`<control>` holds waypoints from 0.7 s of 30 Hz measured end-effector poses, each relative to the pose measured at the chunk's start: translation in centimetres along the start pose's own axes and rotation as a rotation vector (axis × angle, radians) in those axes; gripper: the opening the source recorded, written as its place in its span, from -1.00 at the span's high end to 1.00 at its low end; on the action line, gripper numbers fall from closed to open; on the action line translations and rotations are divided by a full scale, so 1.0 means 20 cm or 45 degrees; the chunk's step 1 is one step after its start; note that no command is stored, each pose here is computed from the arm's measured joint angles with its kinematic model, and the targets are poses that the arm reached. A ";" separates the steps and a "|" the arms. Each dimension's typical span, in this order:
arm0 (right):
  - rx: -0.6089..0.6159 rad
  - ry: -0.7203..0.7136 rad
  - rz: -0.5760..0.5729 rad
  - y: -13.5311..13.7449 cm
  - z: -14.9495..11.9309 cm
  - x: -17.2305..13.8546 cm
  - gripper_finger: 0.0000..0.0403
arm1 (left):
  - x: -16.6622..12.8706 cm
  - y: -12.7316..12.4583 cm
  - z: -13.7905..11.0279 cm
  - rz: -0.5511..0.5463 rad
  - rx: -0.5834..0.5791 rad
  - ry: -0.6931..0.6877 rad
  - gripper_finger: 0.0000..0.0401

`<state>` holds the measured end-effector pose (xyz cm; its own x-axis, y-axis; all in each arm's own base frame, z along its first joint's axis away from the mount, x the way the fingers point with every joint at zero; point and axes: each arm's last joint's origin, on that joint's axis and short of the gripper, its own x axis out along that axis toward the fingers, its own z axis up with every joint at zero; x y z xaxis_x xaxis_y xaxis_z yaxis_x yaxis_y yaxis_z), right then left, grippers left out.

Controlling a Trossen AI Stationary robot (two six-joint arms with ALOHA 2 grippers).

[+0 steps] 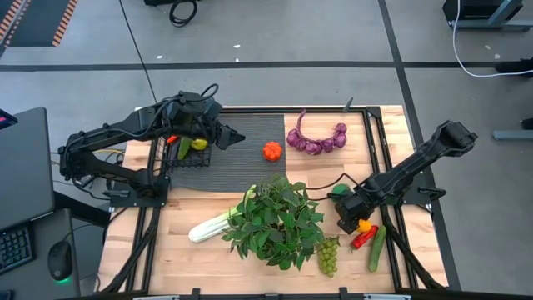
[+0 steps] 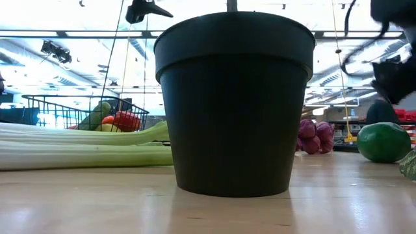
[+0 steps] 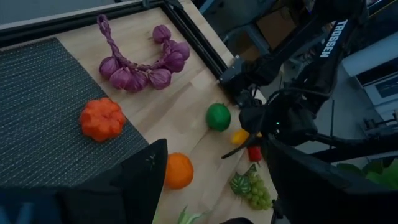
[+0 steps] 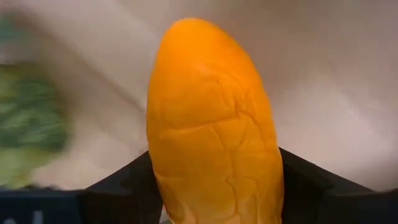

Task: Build produce basket
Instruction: Put the yellow mango into the wire basket

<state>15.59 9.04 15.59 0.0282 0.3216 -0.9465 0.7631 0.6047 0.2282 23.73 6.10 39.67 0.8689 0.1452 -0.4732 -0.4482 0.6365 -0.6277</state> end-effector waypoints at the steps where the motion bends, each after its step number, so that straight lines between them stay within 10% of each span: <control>1: -0.007 -0.019 0.015 0.02 0.00 -0.03 -0.17 | 0.00 0.00 0.00 -0.003 0.001 -0.003 -0.38; 21: 0.067 -0.833 0.253 0.14 0.21 -0.68 -0.17 | -0.02 -0.08 0.10 -0.231 -0.042 -0.264 -0.38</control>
<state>20.12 3.35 28.17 0.5425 -0.0940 -0.8348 0.7331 0.5382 0.4158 24.60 6.51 42.16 0.9584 0.1851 -0.2171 -0.2852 0.6419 -0.7118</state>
